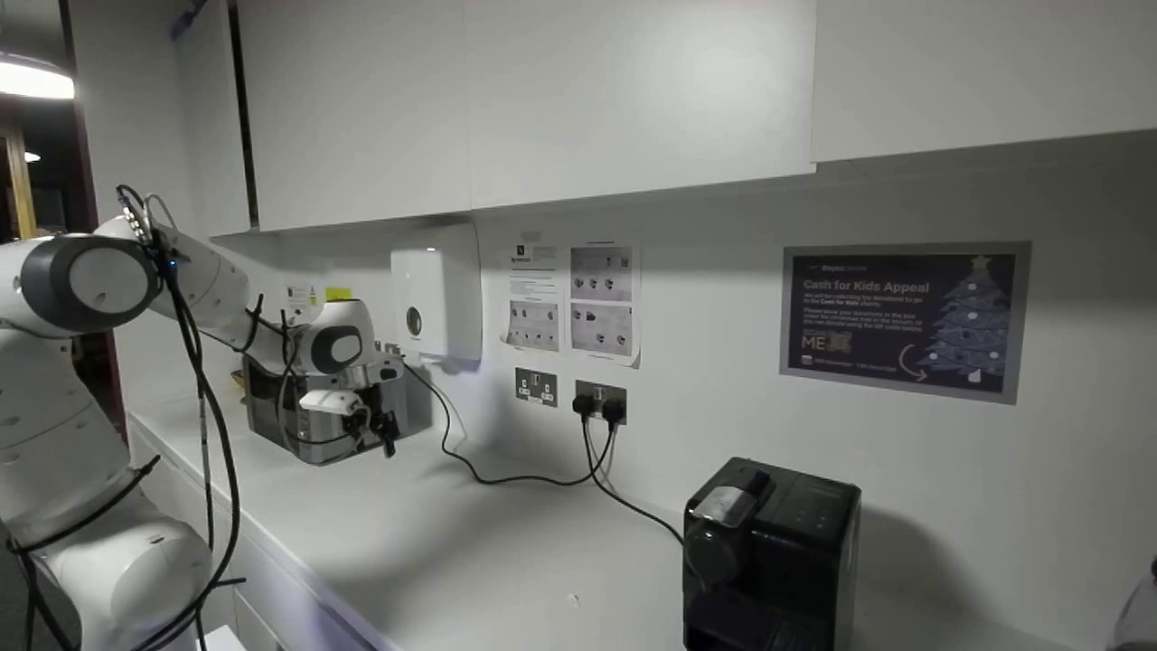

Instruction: Press a switch on the bottom left wall socket.

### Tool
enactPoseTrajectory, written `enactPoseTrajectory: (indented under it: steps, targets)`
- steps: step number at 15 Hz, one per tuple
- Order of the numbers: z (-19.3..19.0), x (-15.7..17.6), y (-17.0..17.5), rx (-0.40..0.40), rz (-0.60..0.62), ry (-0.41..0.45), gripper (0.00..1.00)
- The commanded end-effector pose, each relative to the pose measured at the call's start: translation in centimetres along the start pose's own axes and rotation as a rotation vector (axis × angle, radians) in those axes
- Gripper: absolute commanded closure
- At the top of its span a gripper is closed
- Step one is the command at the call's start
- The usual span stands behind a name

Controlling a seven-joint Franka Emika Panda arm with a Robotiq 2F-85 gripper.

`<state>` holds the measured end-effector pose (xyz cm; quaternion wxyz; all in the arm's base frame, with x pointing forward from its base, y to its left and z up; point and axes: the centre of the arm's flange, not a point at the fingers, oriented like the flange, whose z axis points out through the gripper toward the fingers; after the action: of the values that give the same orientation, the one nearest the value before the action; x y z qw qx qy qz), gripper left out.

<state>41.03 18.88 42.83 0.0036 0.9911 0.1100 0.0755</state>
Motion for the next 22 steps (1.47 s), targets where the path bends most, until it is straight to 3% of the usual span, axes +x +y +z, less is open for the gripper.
enactPoseTrajectory:
  steps: [1, 13, 22]
  targets:
    - [-1.0, 4.0, 0.2, 0.051, 0.08, 0.053, 0.0]
    - [-3.4, 11.5, 5.3, 0.163, 0.293, 0.222, 0.0]
    - [-4.5, 16.8, 8.9, 0.116, 0.315, 0.316, 0.0]
